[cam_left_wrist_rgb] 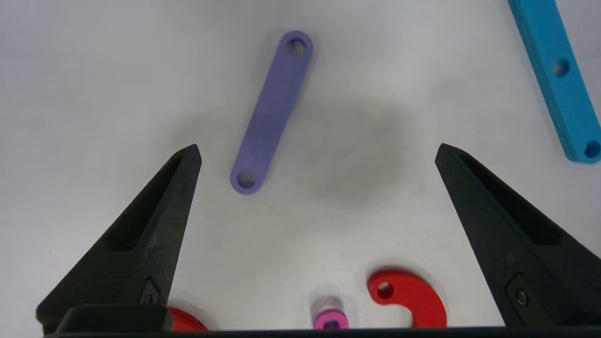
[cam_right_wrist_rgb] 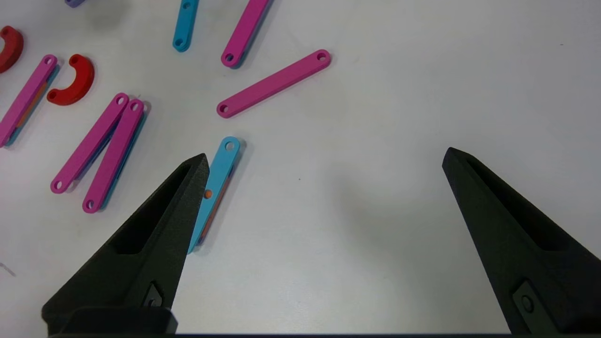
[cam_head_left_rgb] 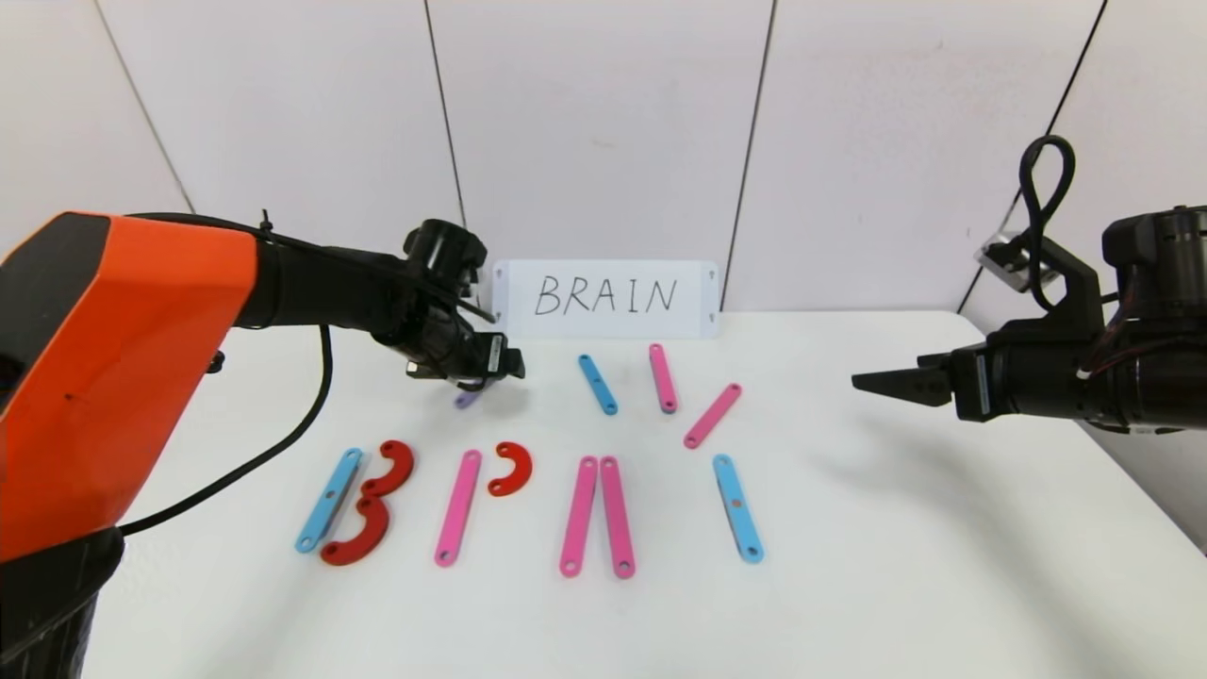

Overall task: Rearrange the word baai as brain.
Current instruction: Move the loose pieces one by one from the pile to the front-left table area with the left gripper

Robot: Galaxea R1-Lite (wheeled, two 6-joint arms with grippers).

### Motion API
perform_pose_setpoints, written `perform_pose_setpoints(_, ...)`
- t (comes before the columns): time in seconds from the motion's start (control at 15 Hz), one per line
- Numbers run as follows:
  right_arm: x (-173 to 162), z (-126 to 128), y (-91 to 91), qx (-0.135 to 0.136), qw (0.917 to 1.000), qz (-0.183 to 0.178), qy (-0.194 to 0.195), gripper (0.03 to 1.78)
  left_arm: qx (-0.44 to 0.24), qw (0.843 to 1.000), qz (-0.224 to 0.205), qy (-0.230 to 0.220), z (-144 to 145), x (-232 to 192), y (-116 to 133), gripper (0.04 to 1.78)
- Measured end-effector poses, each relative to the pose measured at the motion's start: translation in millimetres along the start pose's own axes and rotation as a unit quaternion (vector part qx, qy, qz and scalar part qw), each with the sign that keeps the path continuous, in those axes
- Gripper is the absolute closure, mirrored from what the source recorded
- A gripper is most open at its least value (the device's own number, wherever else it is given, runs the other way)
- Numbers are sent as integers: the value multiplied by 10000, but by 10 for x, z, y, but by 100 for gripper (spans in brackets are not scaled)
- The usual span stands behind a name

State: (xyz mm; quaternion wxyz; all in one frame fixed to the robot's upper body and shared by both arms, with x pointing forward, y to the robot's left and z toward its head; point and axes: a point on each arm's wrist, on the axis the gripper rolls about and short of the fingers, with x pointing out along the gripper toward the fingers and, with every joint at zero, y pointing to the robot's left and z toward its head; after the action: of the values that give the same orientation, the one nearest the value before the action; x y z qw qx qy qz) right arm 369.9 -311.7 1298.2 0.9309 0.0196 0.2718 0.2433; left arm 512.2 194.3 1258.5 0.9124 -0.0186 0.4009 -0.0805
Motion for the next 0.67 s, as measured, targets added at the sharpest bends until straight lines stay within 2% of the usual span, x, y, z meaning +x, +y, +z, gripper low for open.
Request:
perform_pose_setpoints(0.2,4,-3,-6,8,10000,-10,8,7,-43,10000,46,-65,43,162,63,7)
perform_pose_setpoints(0.67,7,-5,-8,12,10000,-9,16,7,-86,9999,119,90,1,371,130,7)
